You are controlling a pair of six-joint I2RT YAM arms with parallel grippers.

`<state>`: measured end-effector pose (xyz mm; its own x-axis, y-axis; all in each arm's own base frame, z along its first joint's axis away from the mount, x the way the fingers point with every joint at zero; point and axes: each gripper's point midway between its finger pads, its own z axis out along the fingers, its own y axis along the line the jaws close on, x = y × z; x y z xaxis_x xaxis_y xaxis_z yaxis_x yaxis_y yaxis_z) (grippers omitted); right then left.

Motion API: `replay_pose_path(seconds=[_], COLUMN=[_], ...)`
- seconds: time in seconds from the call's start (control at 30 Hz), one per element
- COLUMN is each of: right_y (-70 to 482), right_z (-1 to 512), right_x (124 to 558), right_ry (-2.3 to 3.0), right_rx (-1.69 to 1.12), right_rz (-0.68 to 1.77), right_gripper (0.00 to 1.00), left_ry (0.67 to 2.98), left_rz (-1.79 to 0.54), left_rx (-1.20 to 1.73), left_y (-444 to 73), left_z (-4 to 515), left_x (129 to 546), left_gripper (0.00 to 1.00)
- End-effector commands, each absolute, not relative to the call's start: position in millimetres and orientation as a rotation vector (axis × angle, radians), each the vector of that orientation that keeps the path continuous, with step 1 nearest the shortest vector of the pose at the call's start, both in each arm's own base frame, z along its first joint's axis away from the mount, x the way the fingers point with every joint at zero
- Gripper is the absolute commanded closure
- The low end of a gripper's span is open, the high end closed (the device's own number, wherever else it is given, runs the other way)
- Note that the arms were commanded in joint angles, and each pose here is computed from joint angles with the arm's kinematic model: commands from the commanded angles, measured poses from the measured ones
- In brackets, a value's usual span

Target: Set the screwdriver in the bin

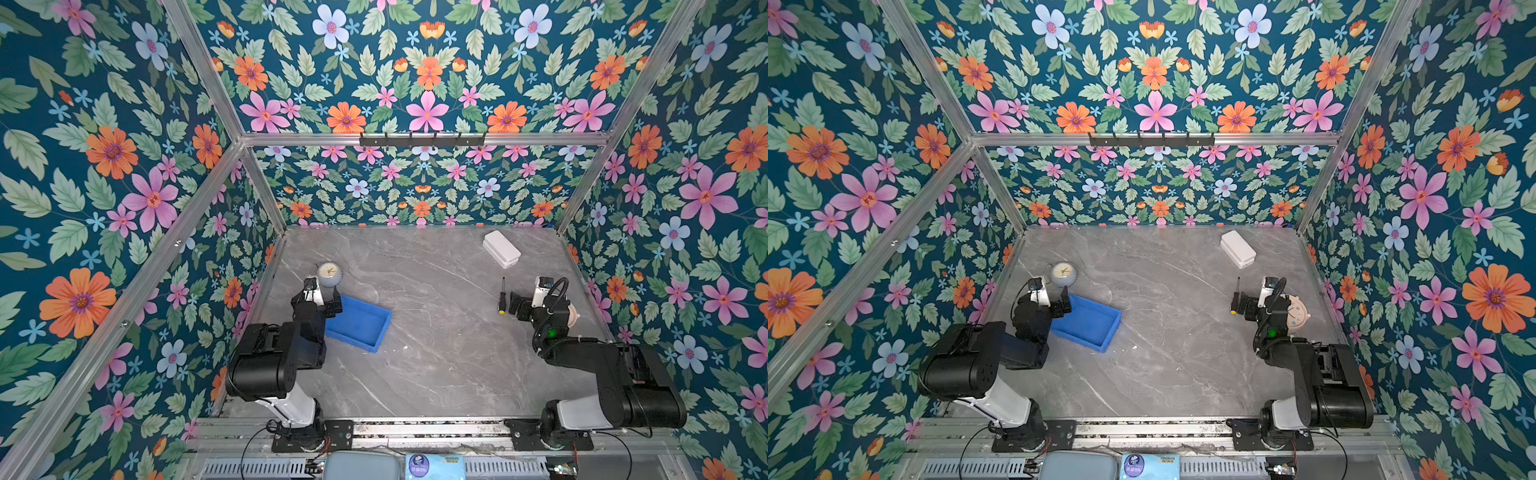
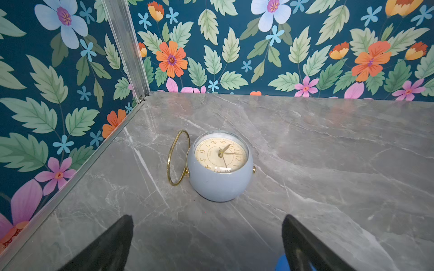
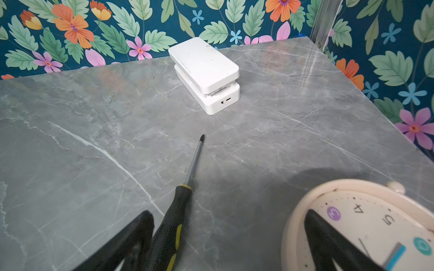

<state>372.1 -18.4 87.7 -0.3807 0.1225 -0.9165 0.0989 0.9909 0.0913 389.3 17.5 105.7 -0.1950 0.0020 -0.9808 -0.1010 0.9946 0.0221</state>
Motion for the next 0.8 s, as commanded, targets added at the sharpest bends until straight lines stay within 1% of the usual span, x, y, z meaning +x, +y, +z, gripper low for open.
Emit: replay_pose_path(seconds=[0.0, 0.77], right_y=[-18.4, -17.8], right_z=[97.7, 97.7], right_x=[376.2, 376.0], right_ry=[1.922, 1.922], right_rx=[0.152, 0.151], right_rz=[0.027, 0.028], right_gripper=[0.01, 0.01], left_ry=[1.738, 1.737], left_rz=[0.089, 0.085], left_rx=[-0.076, -0.074], left_y=[17.5, 17.0], left_z=[112.3, 112.8], left_x=[390.5, 390.8], left_gripper=[0.0, 0.0])
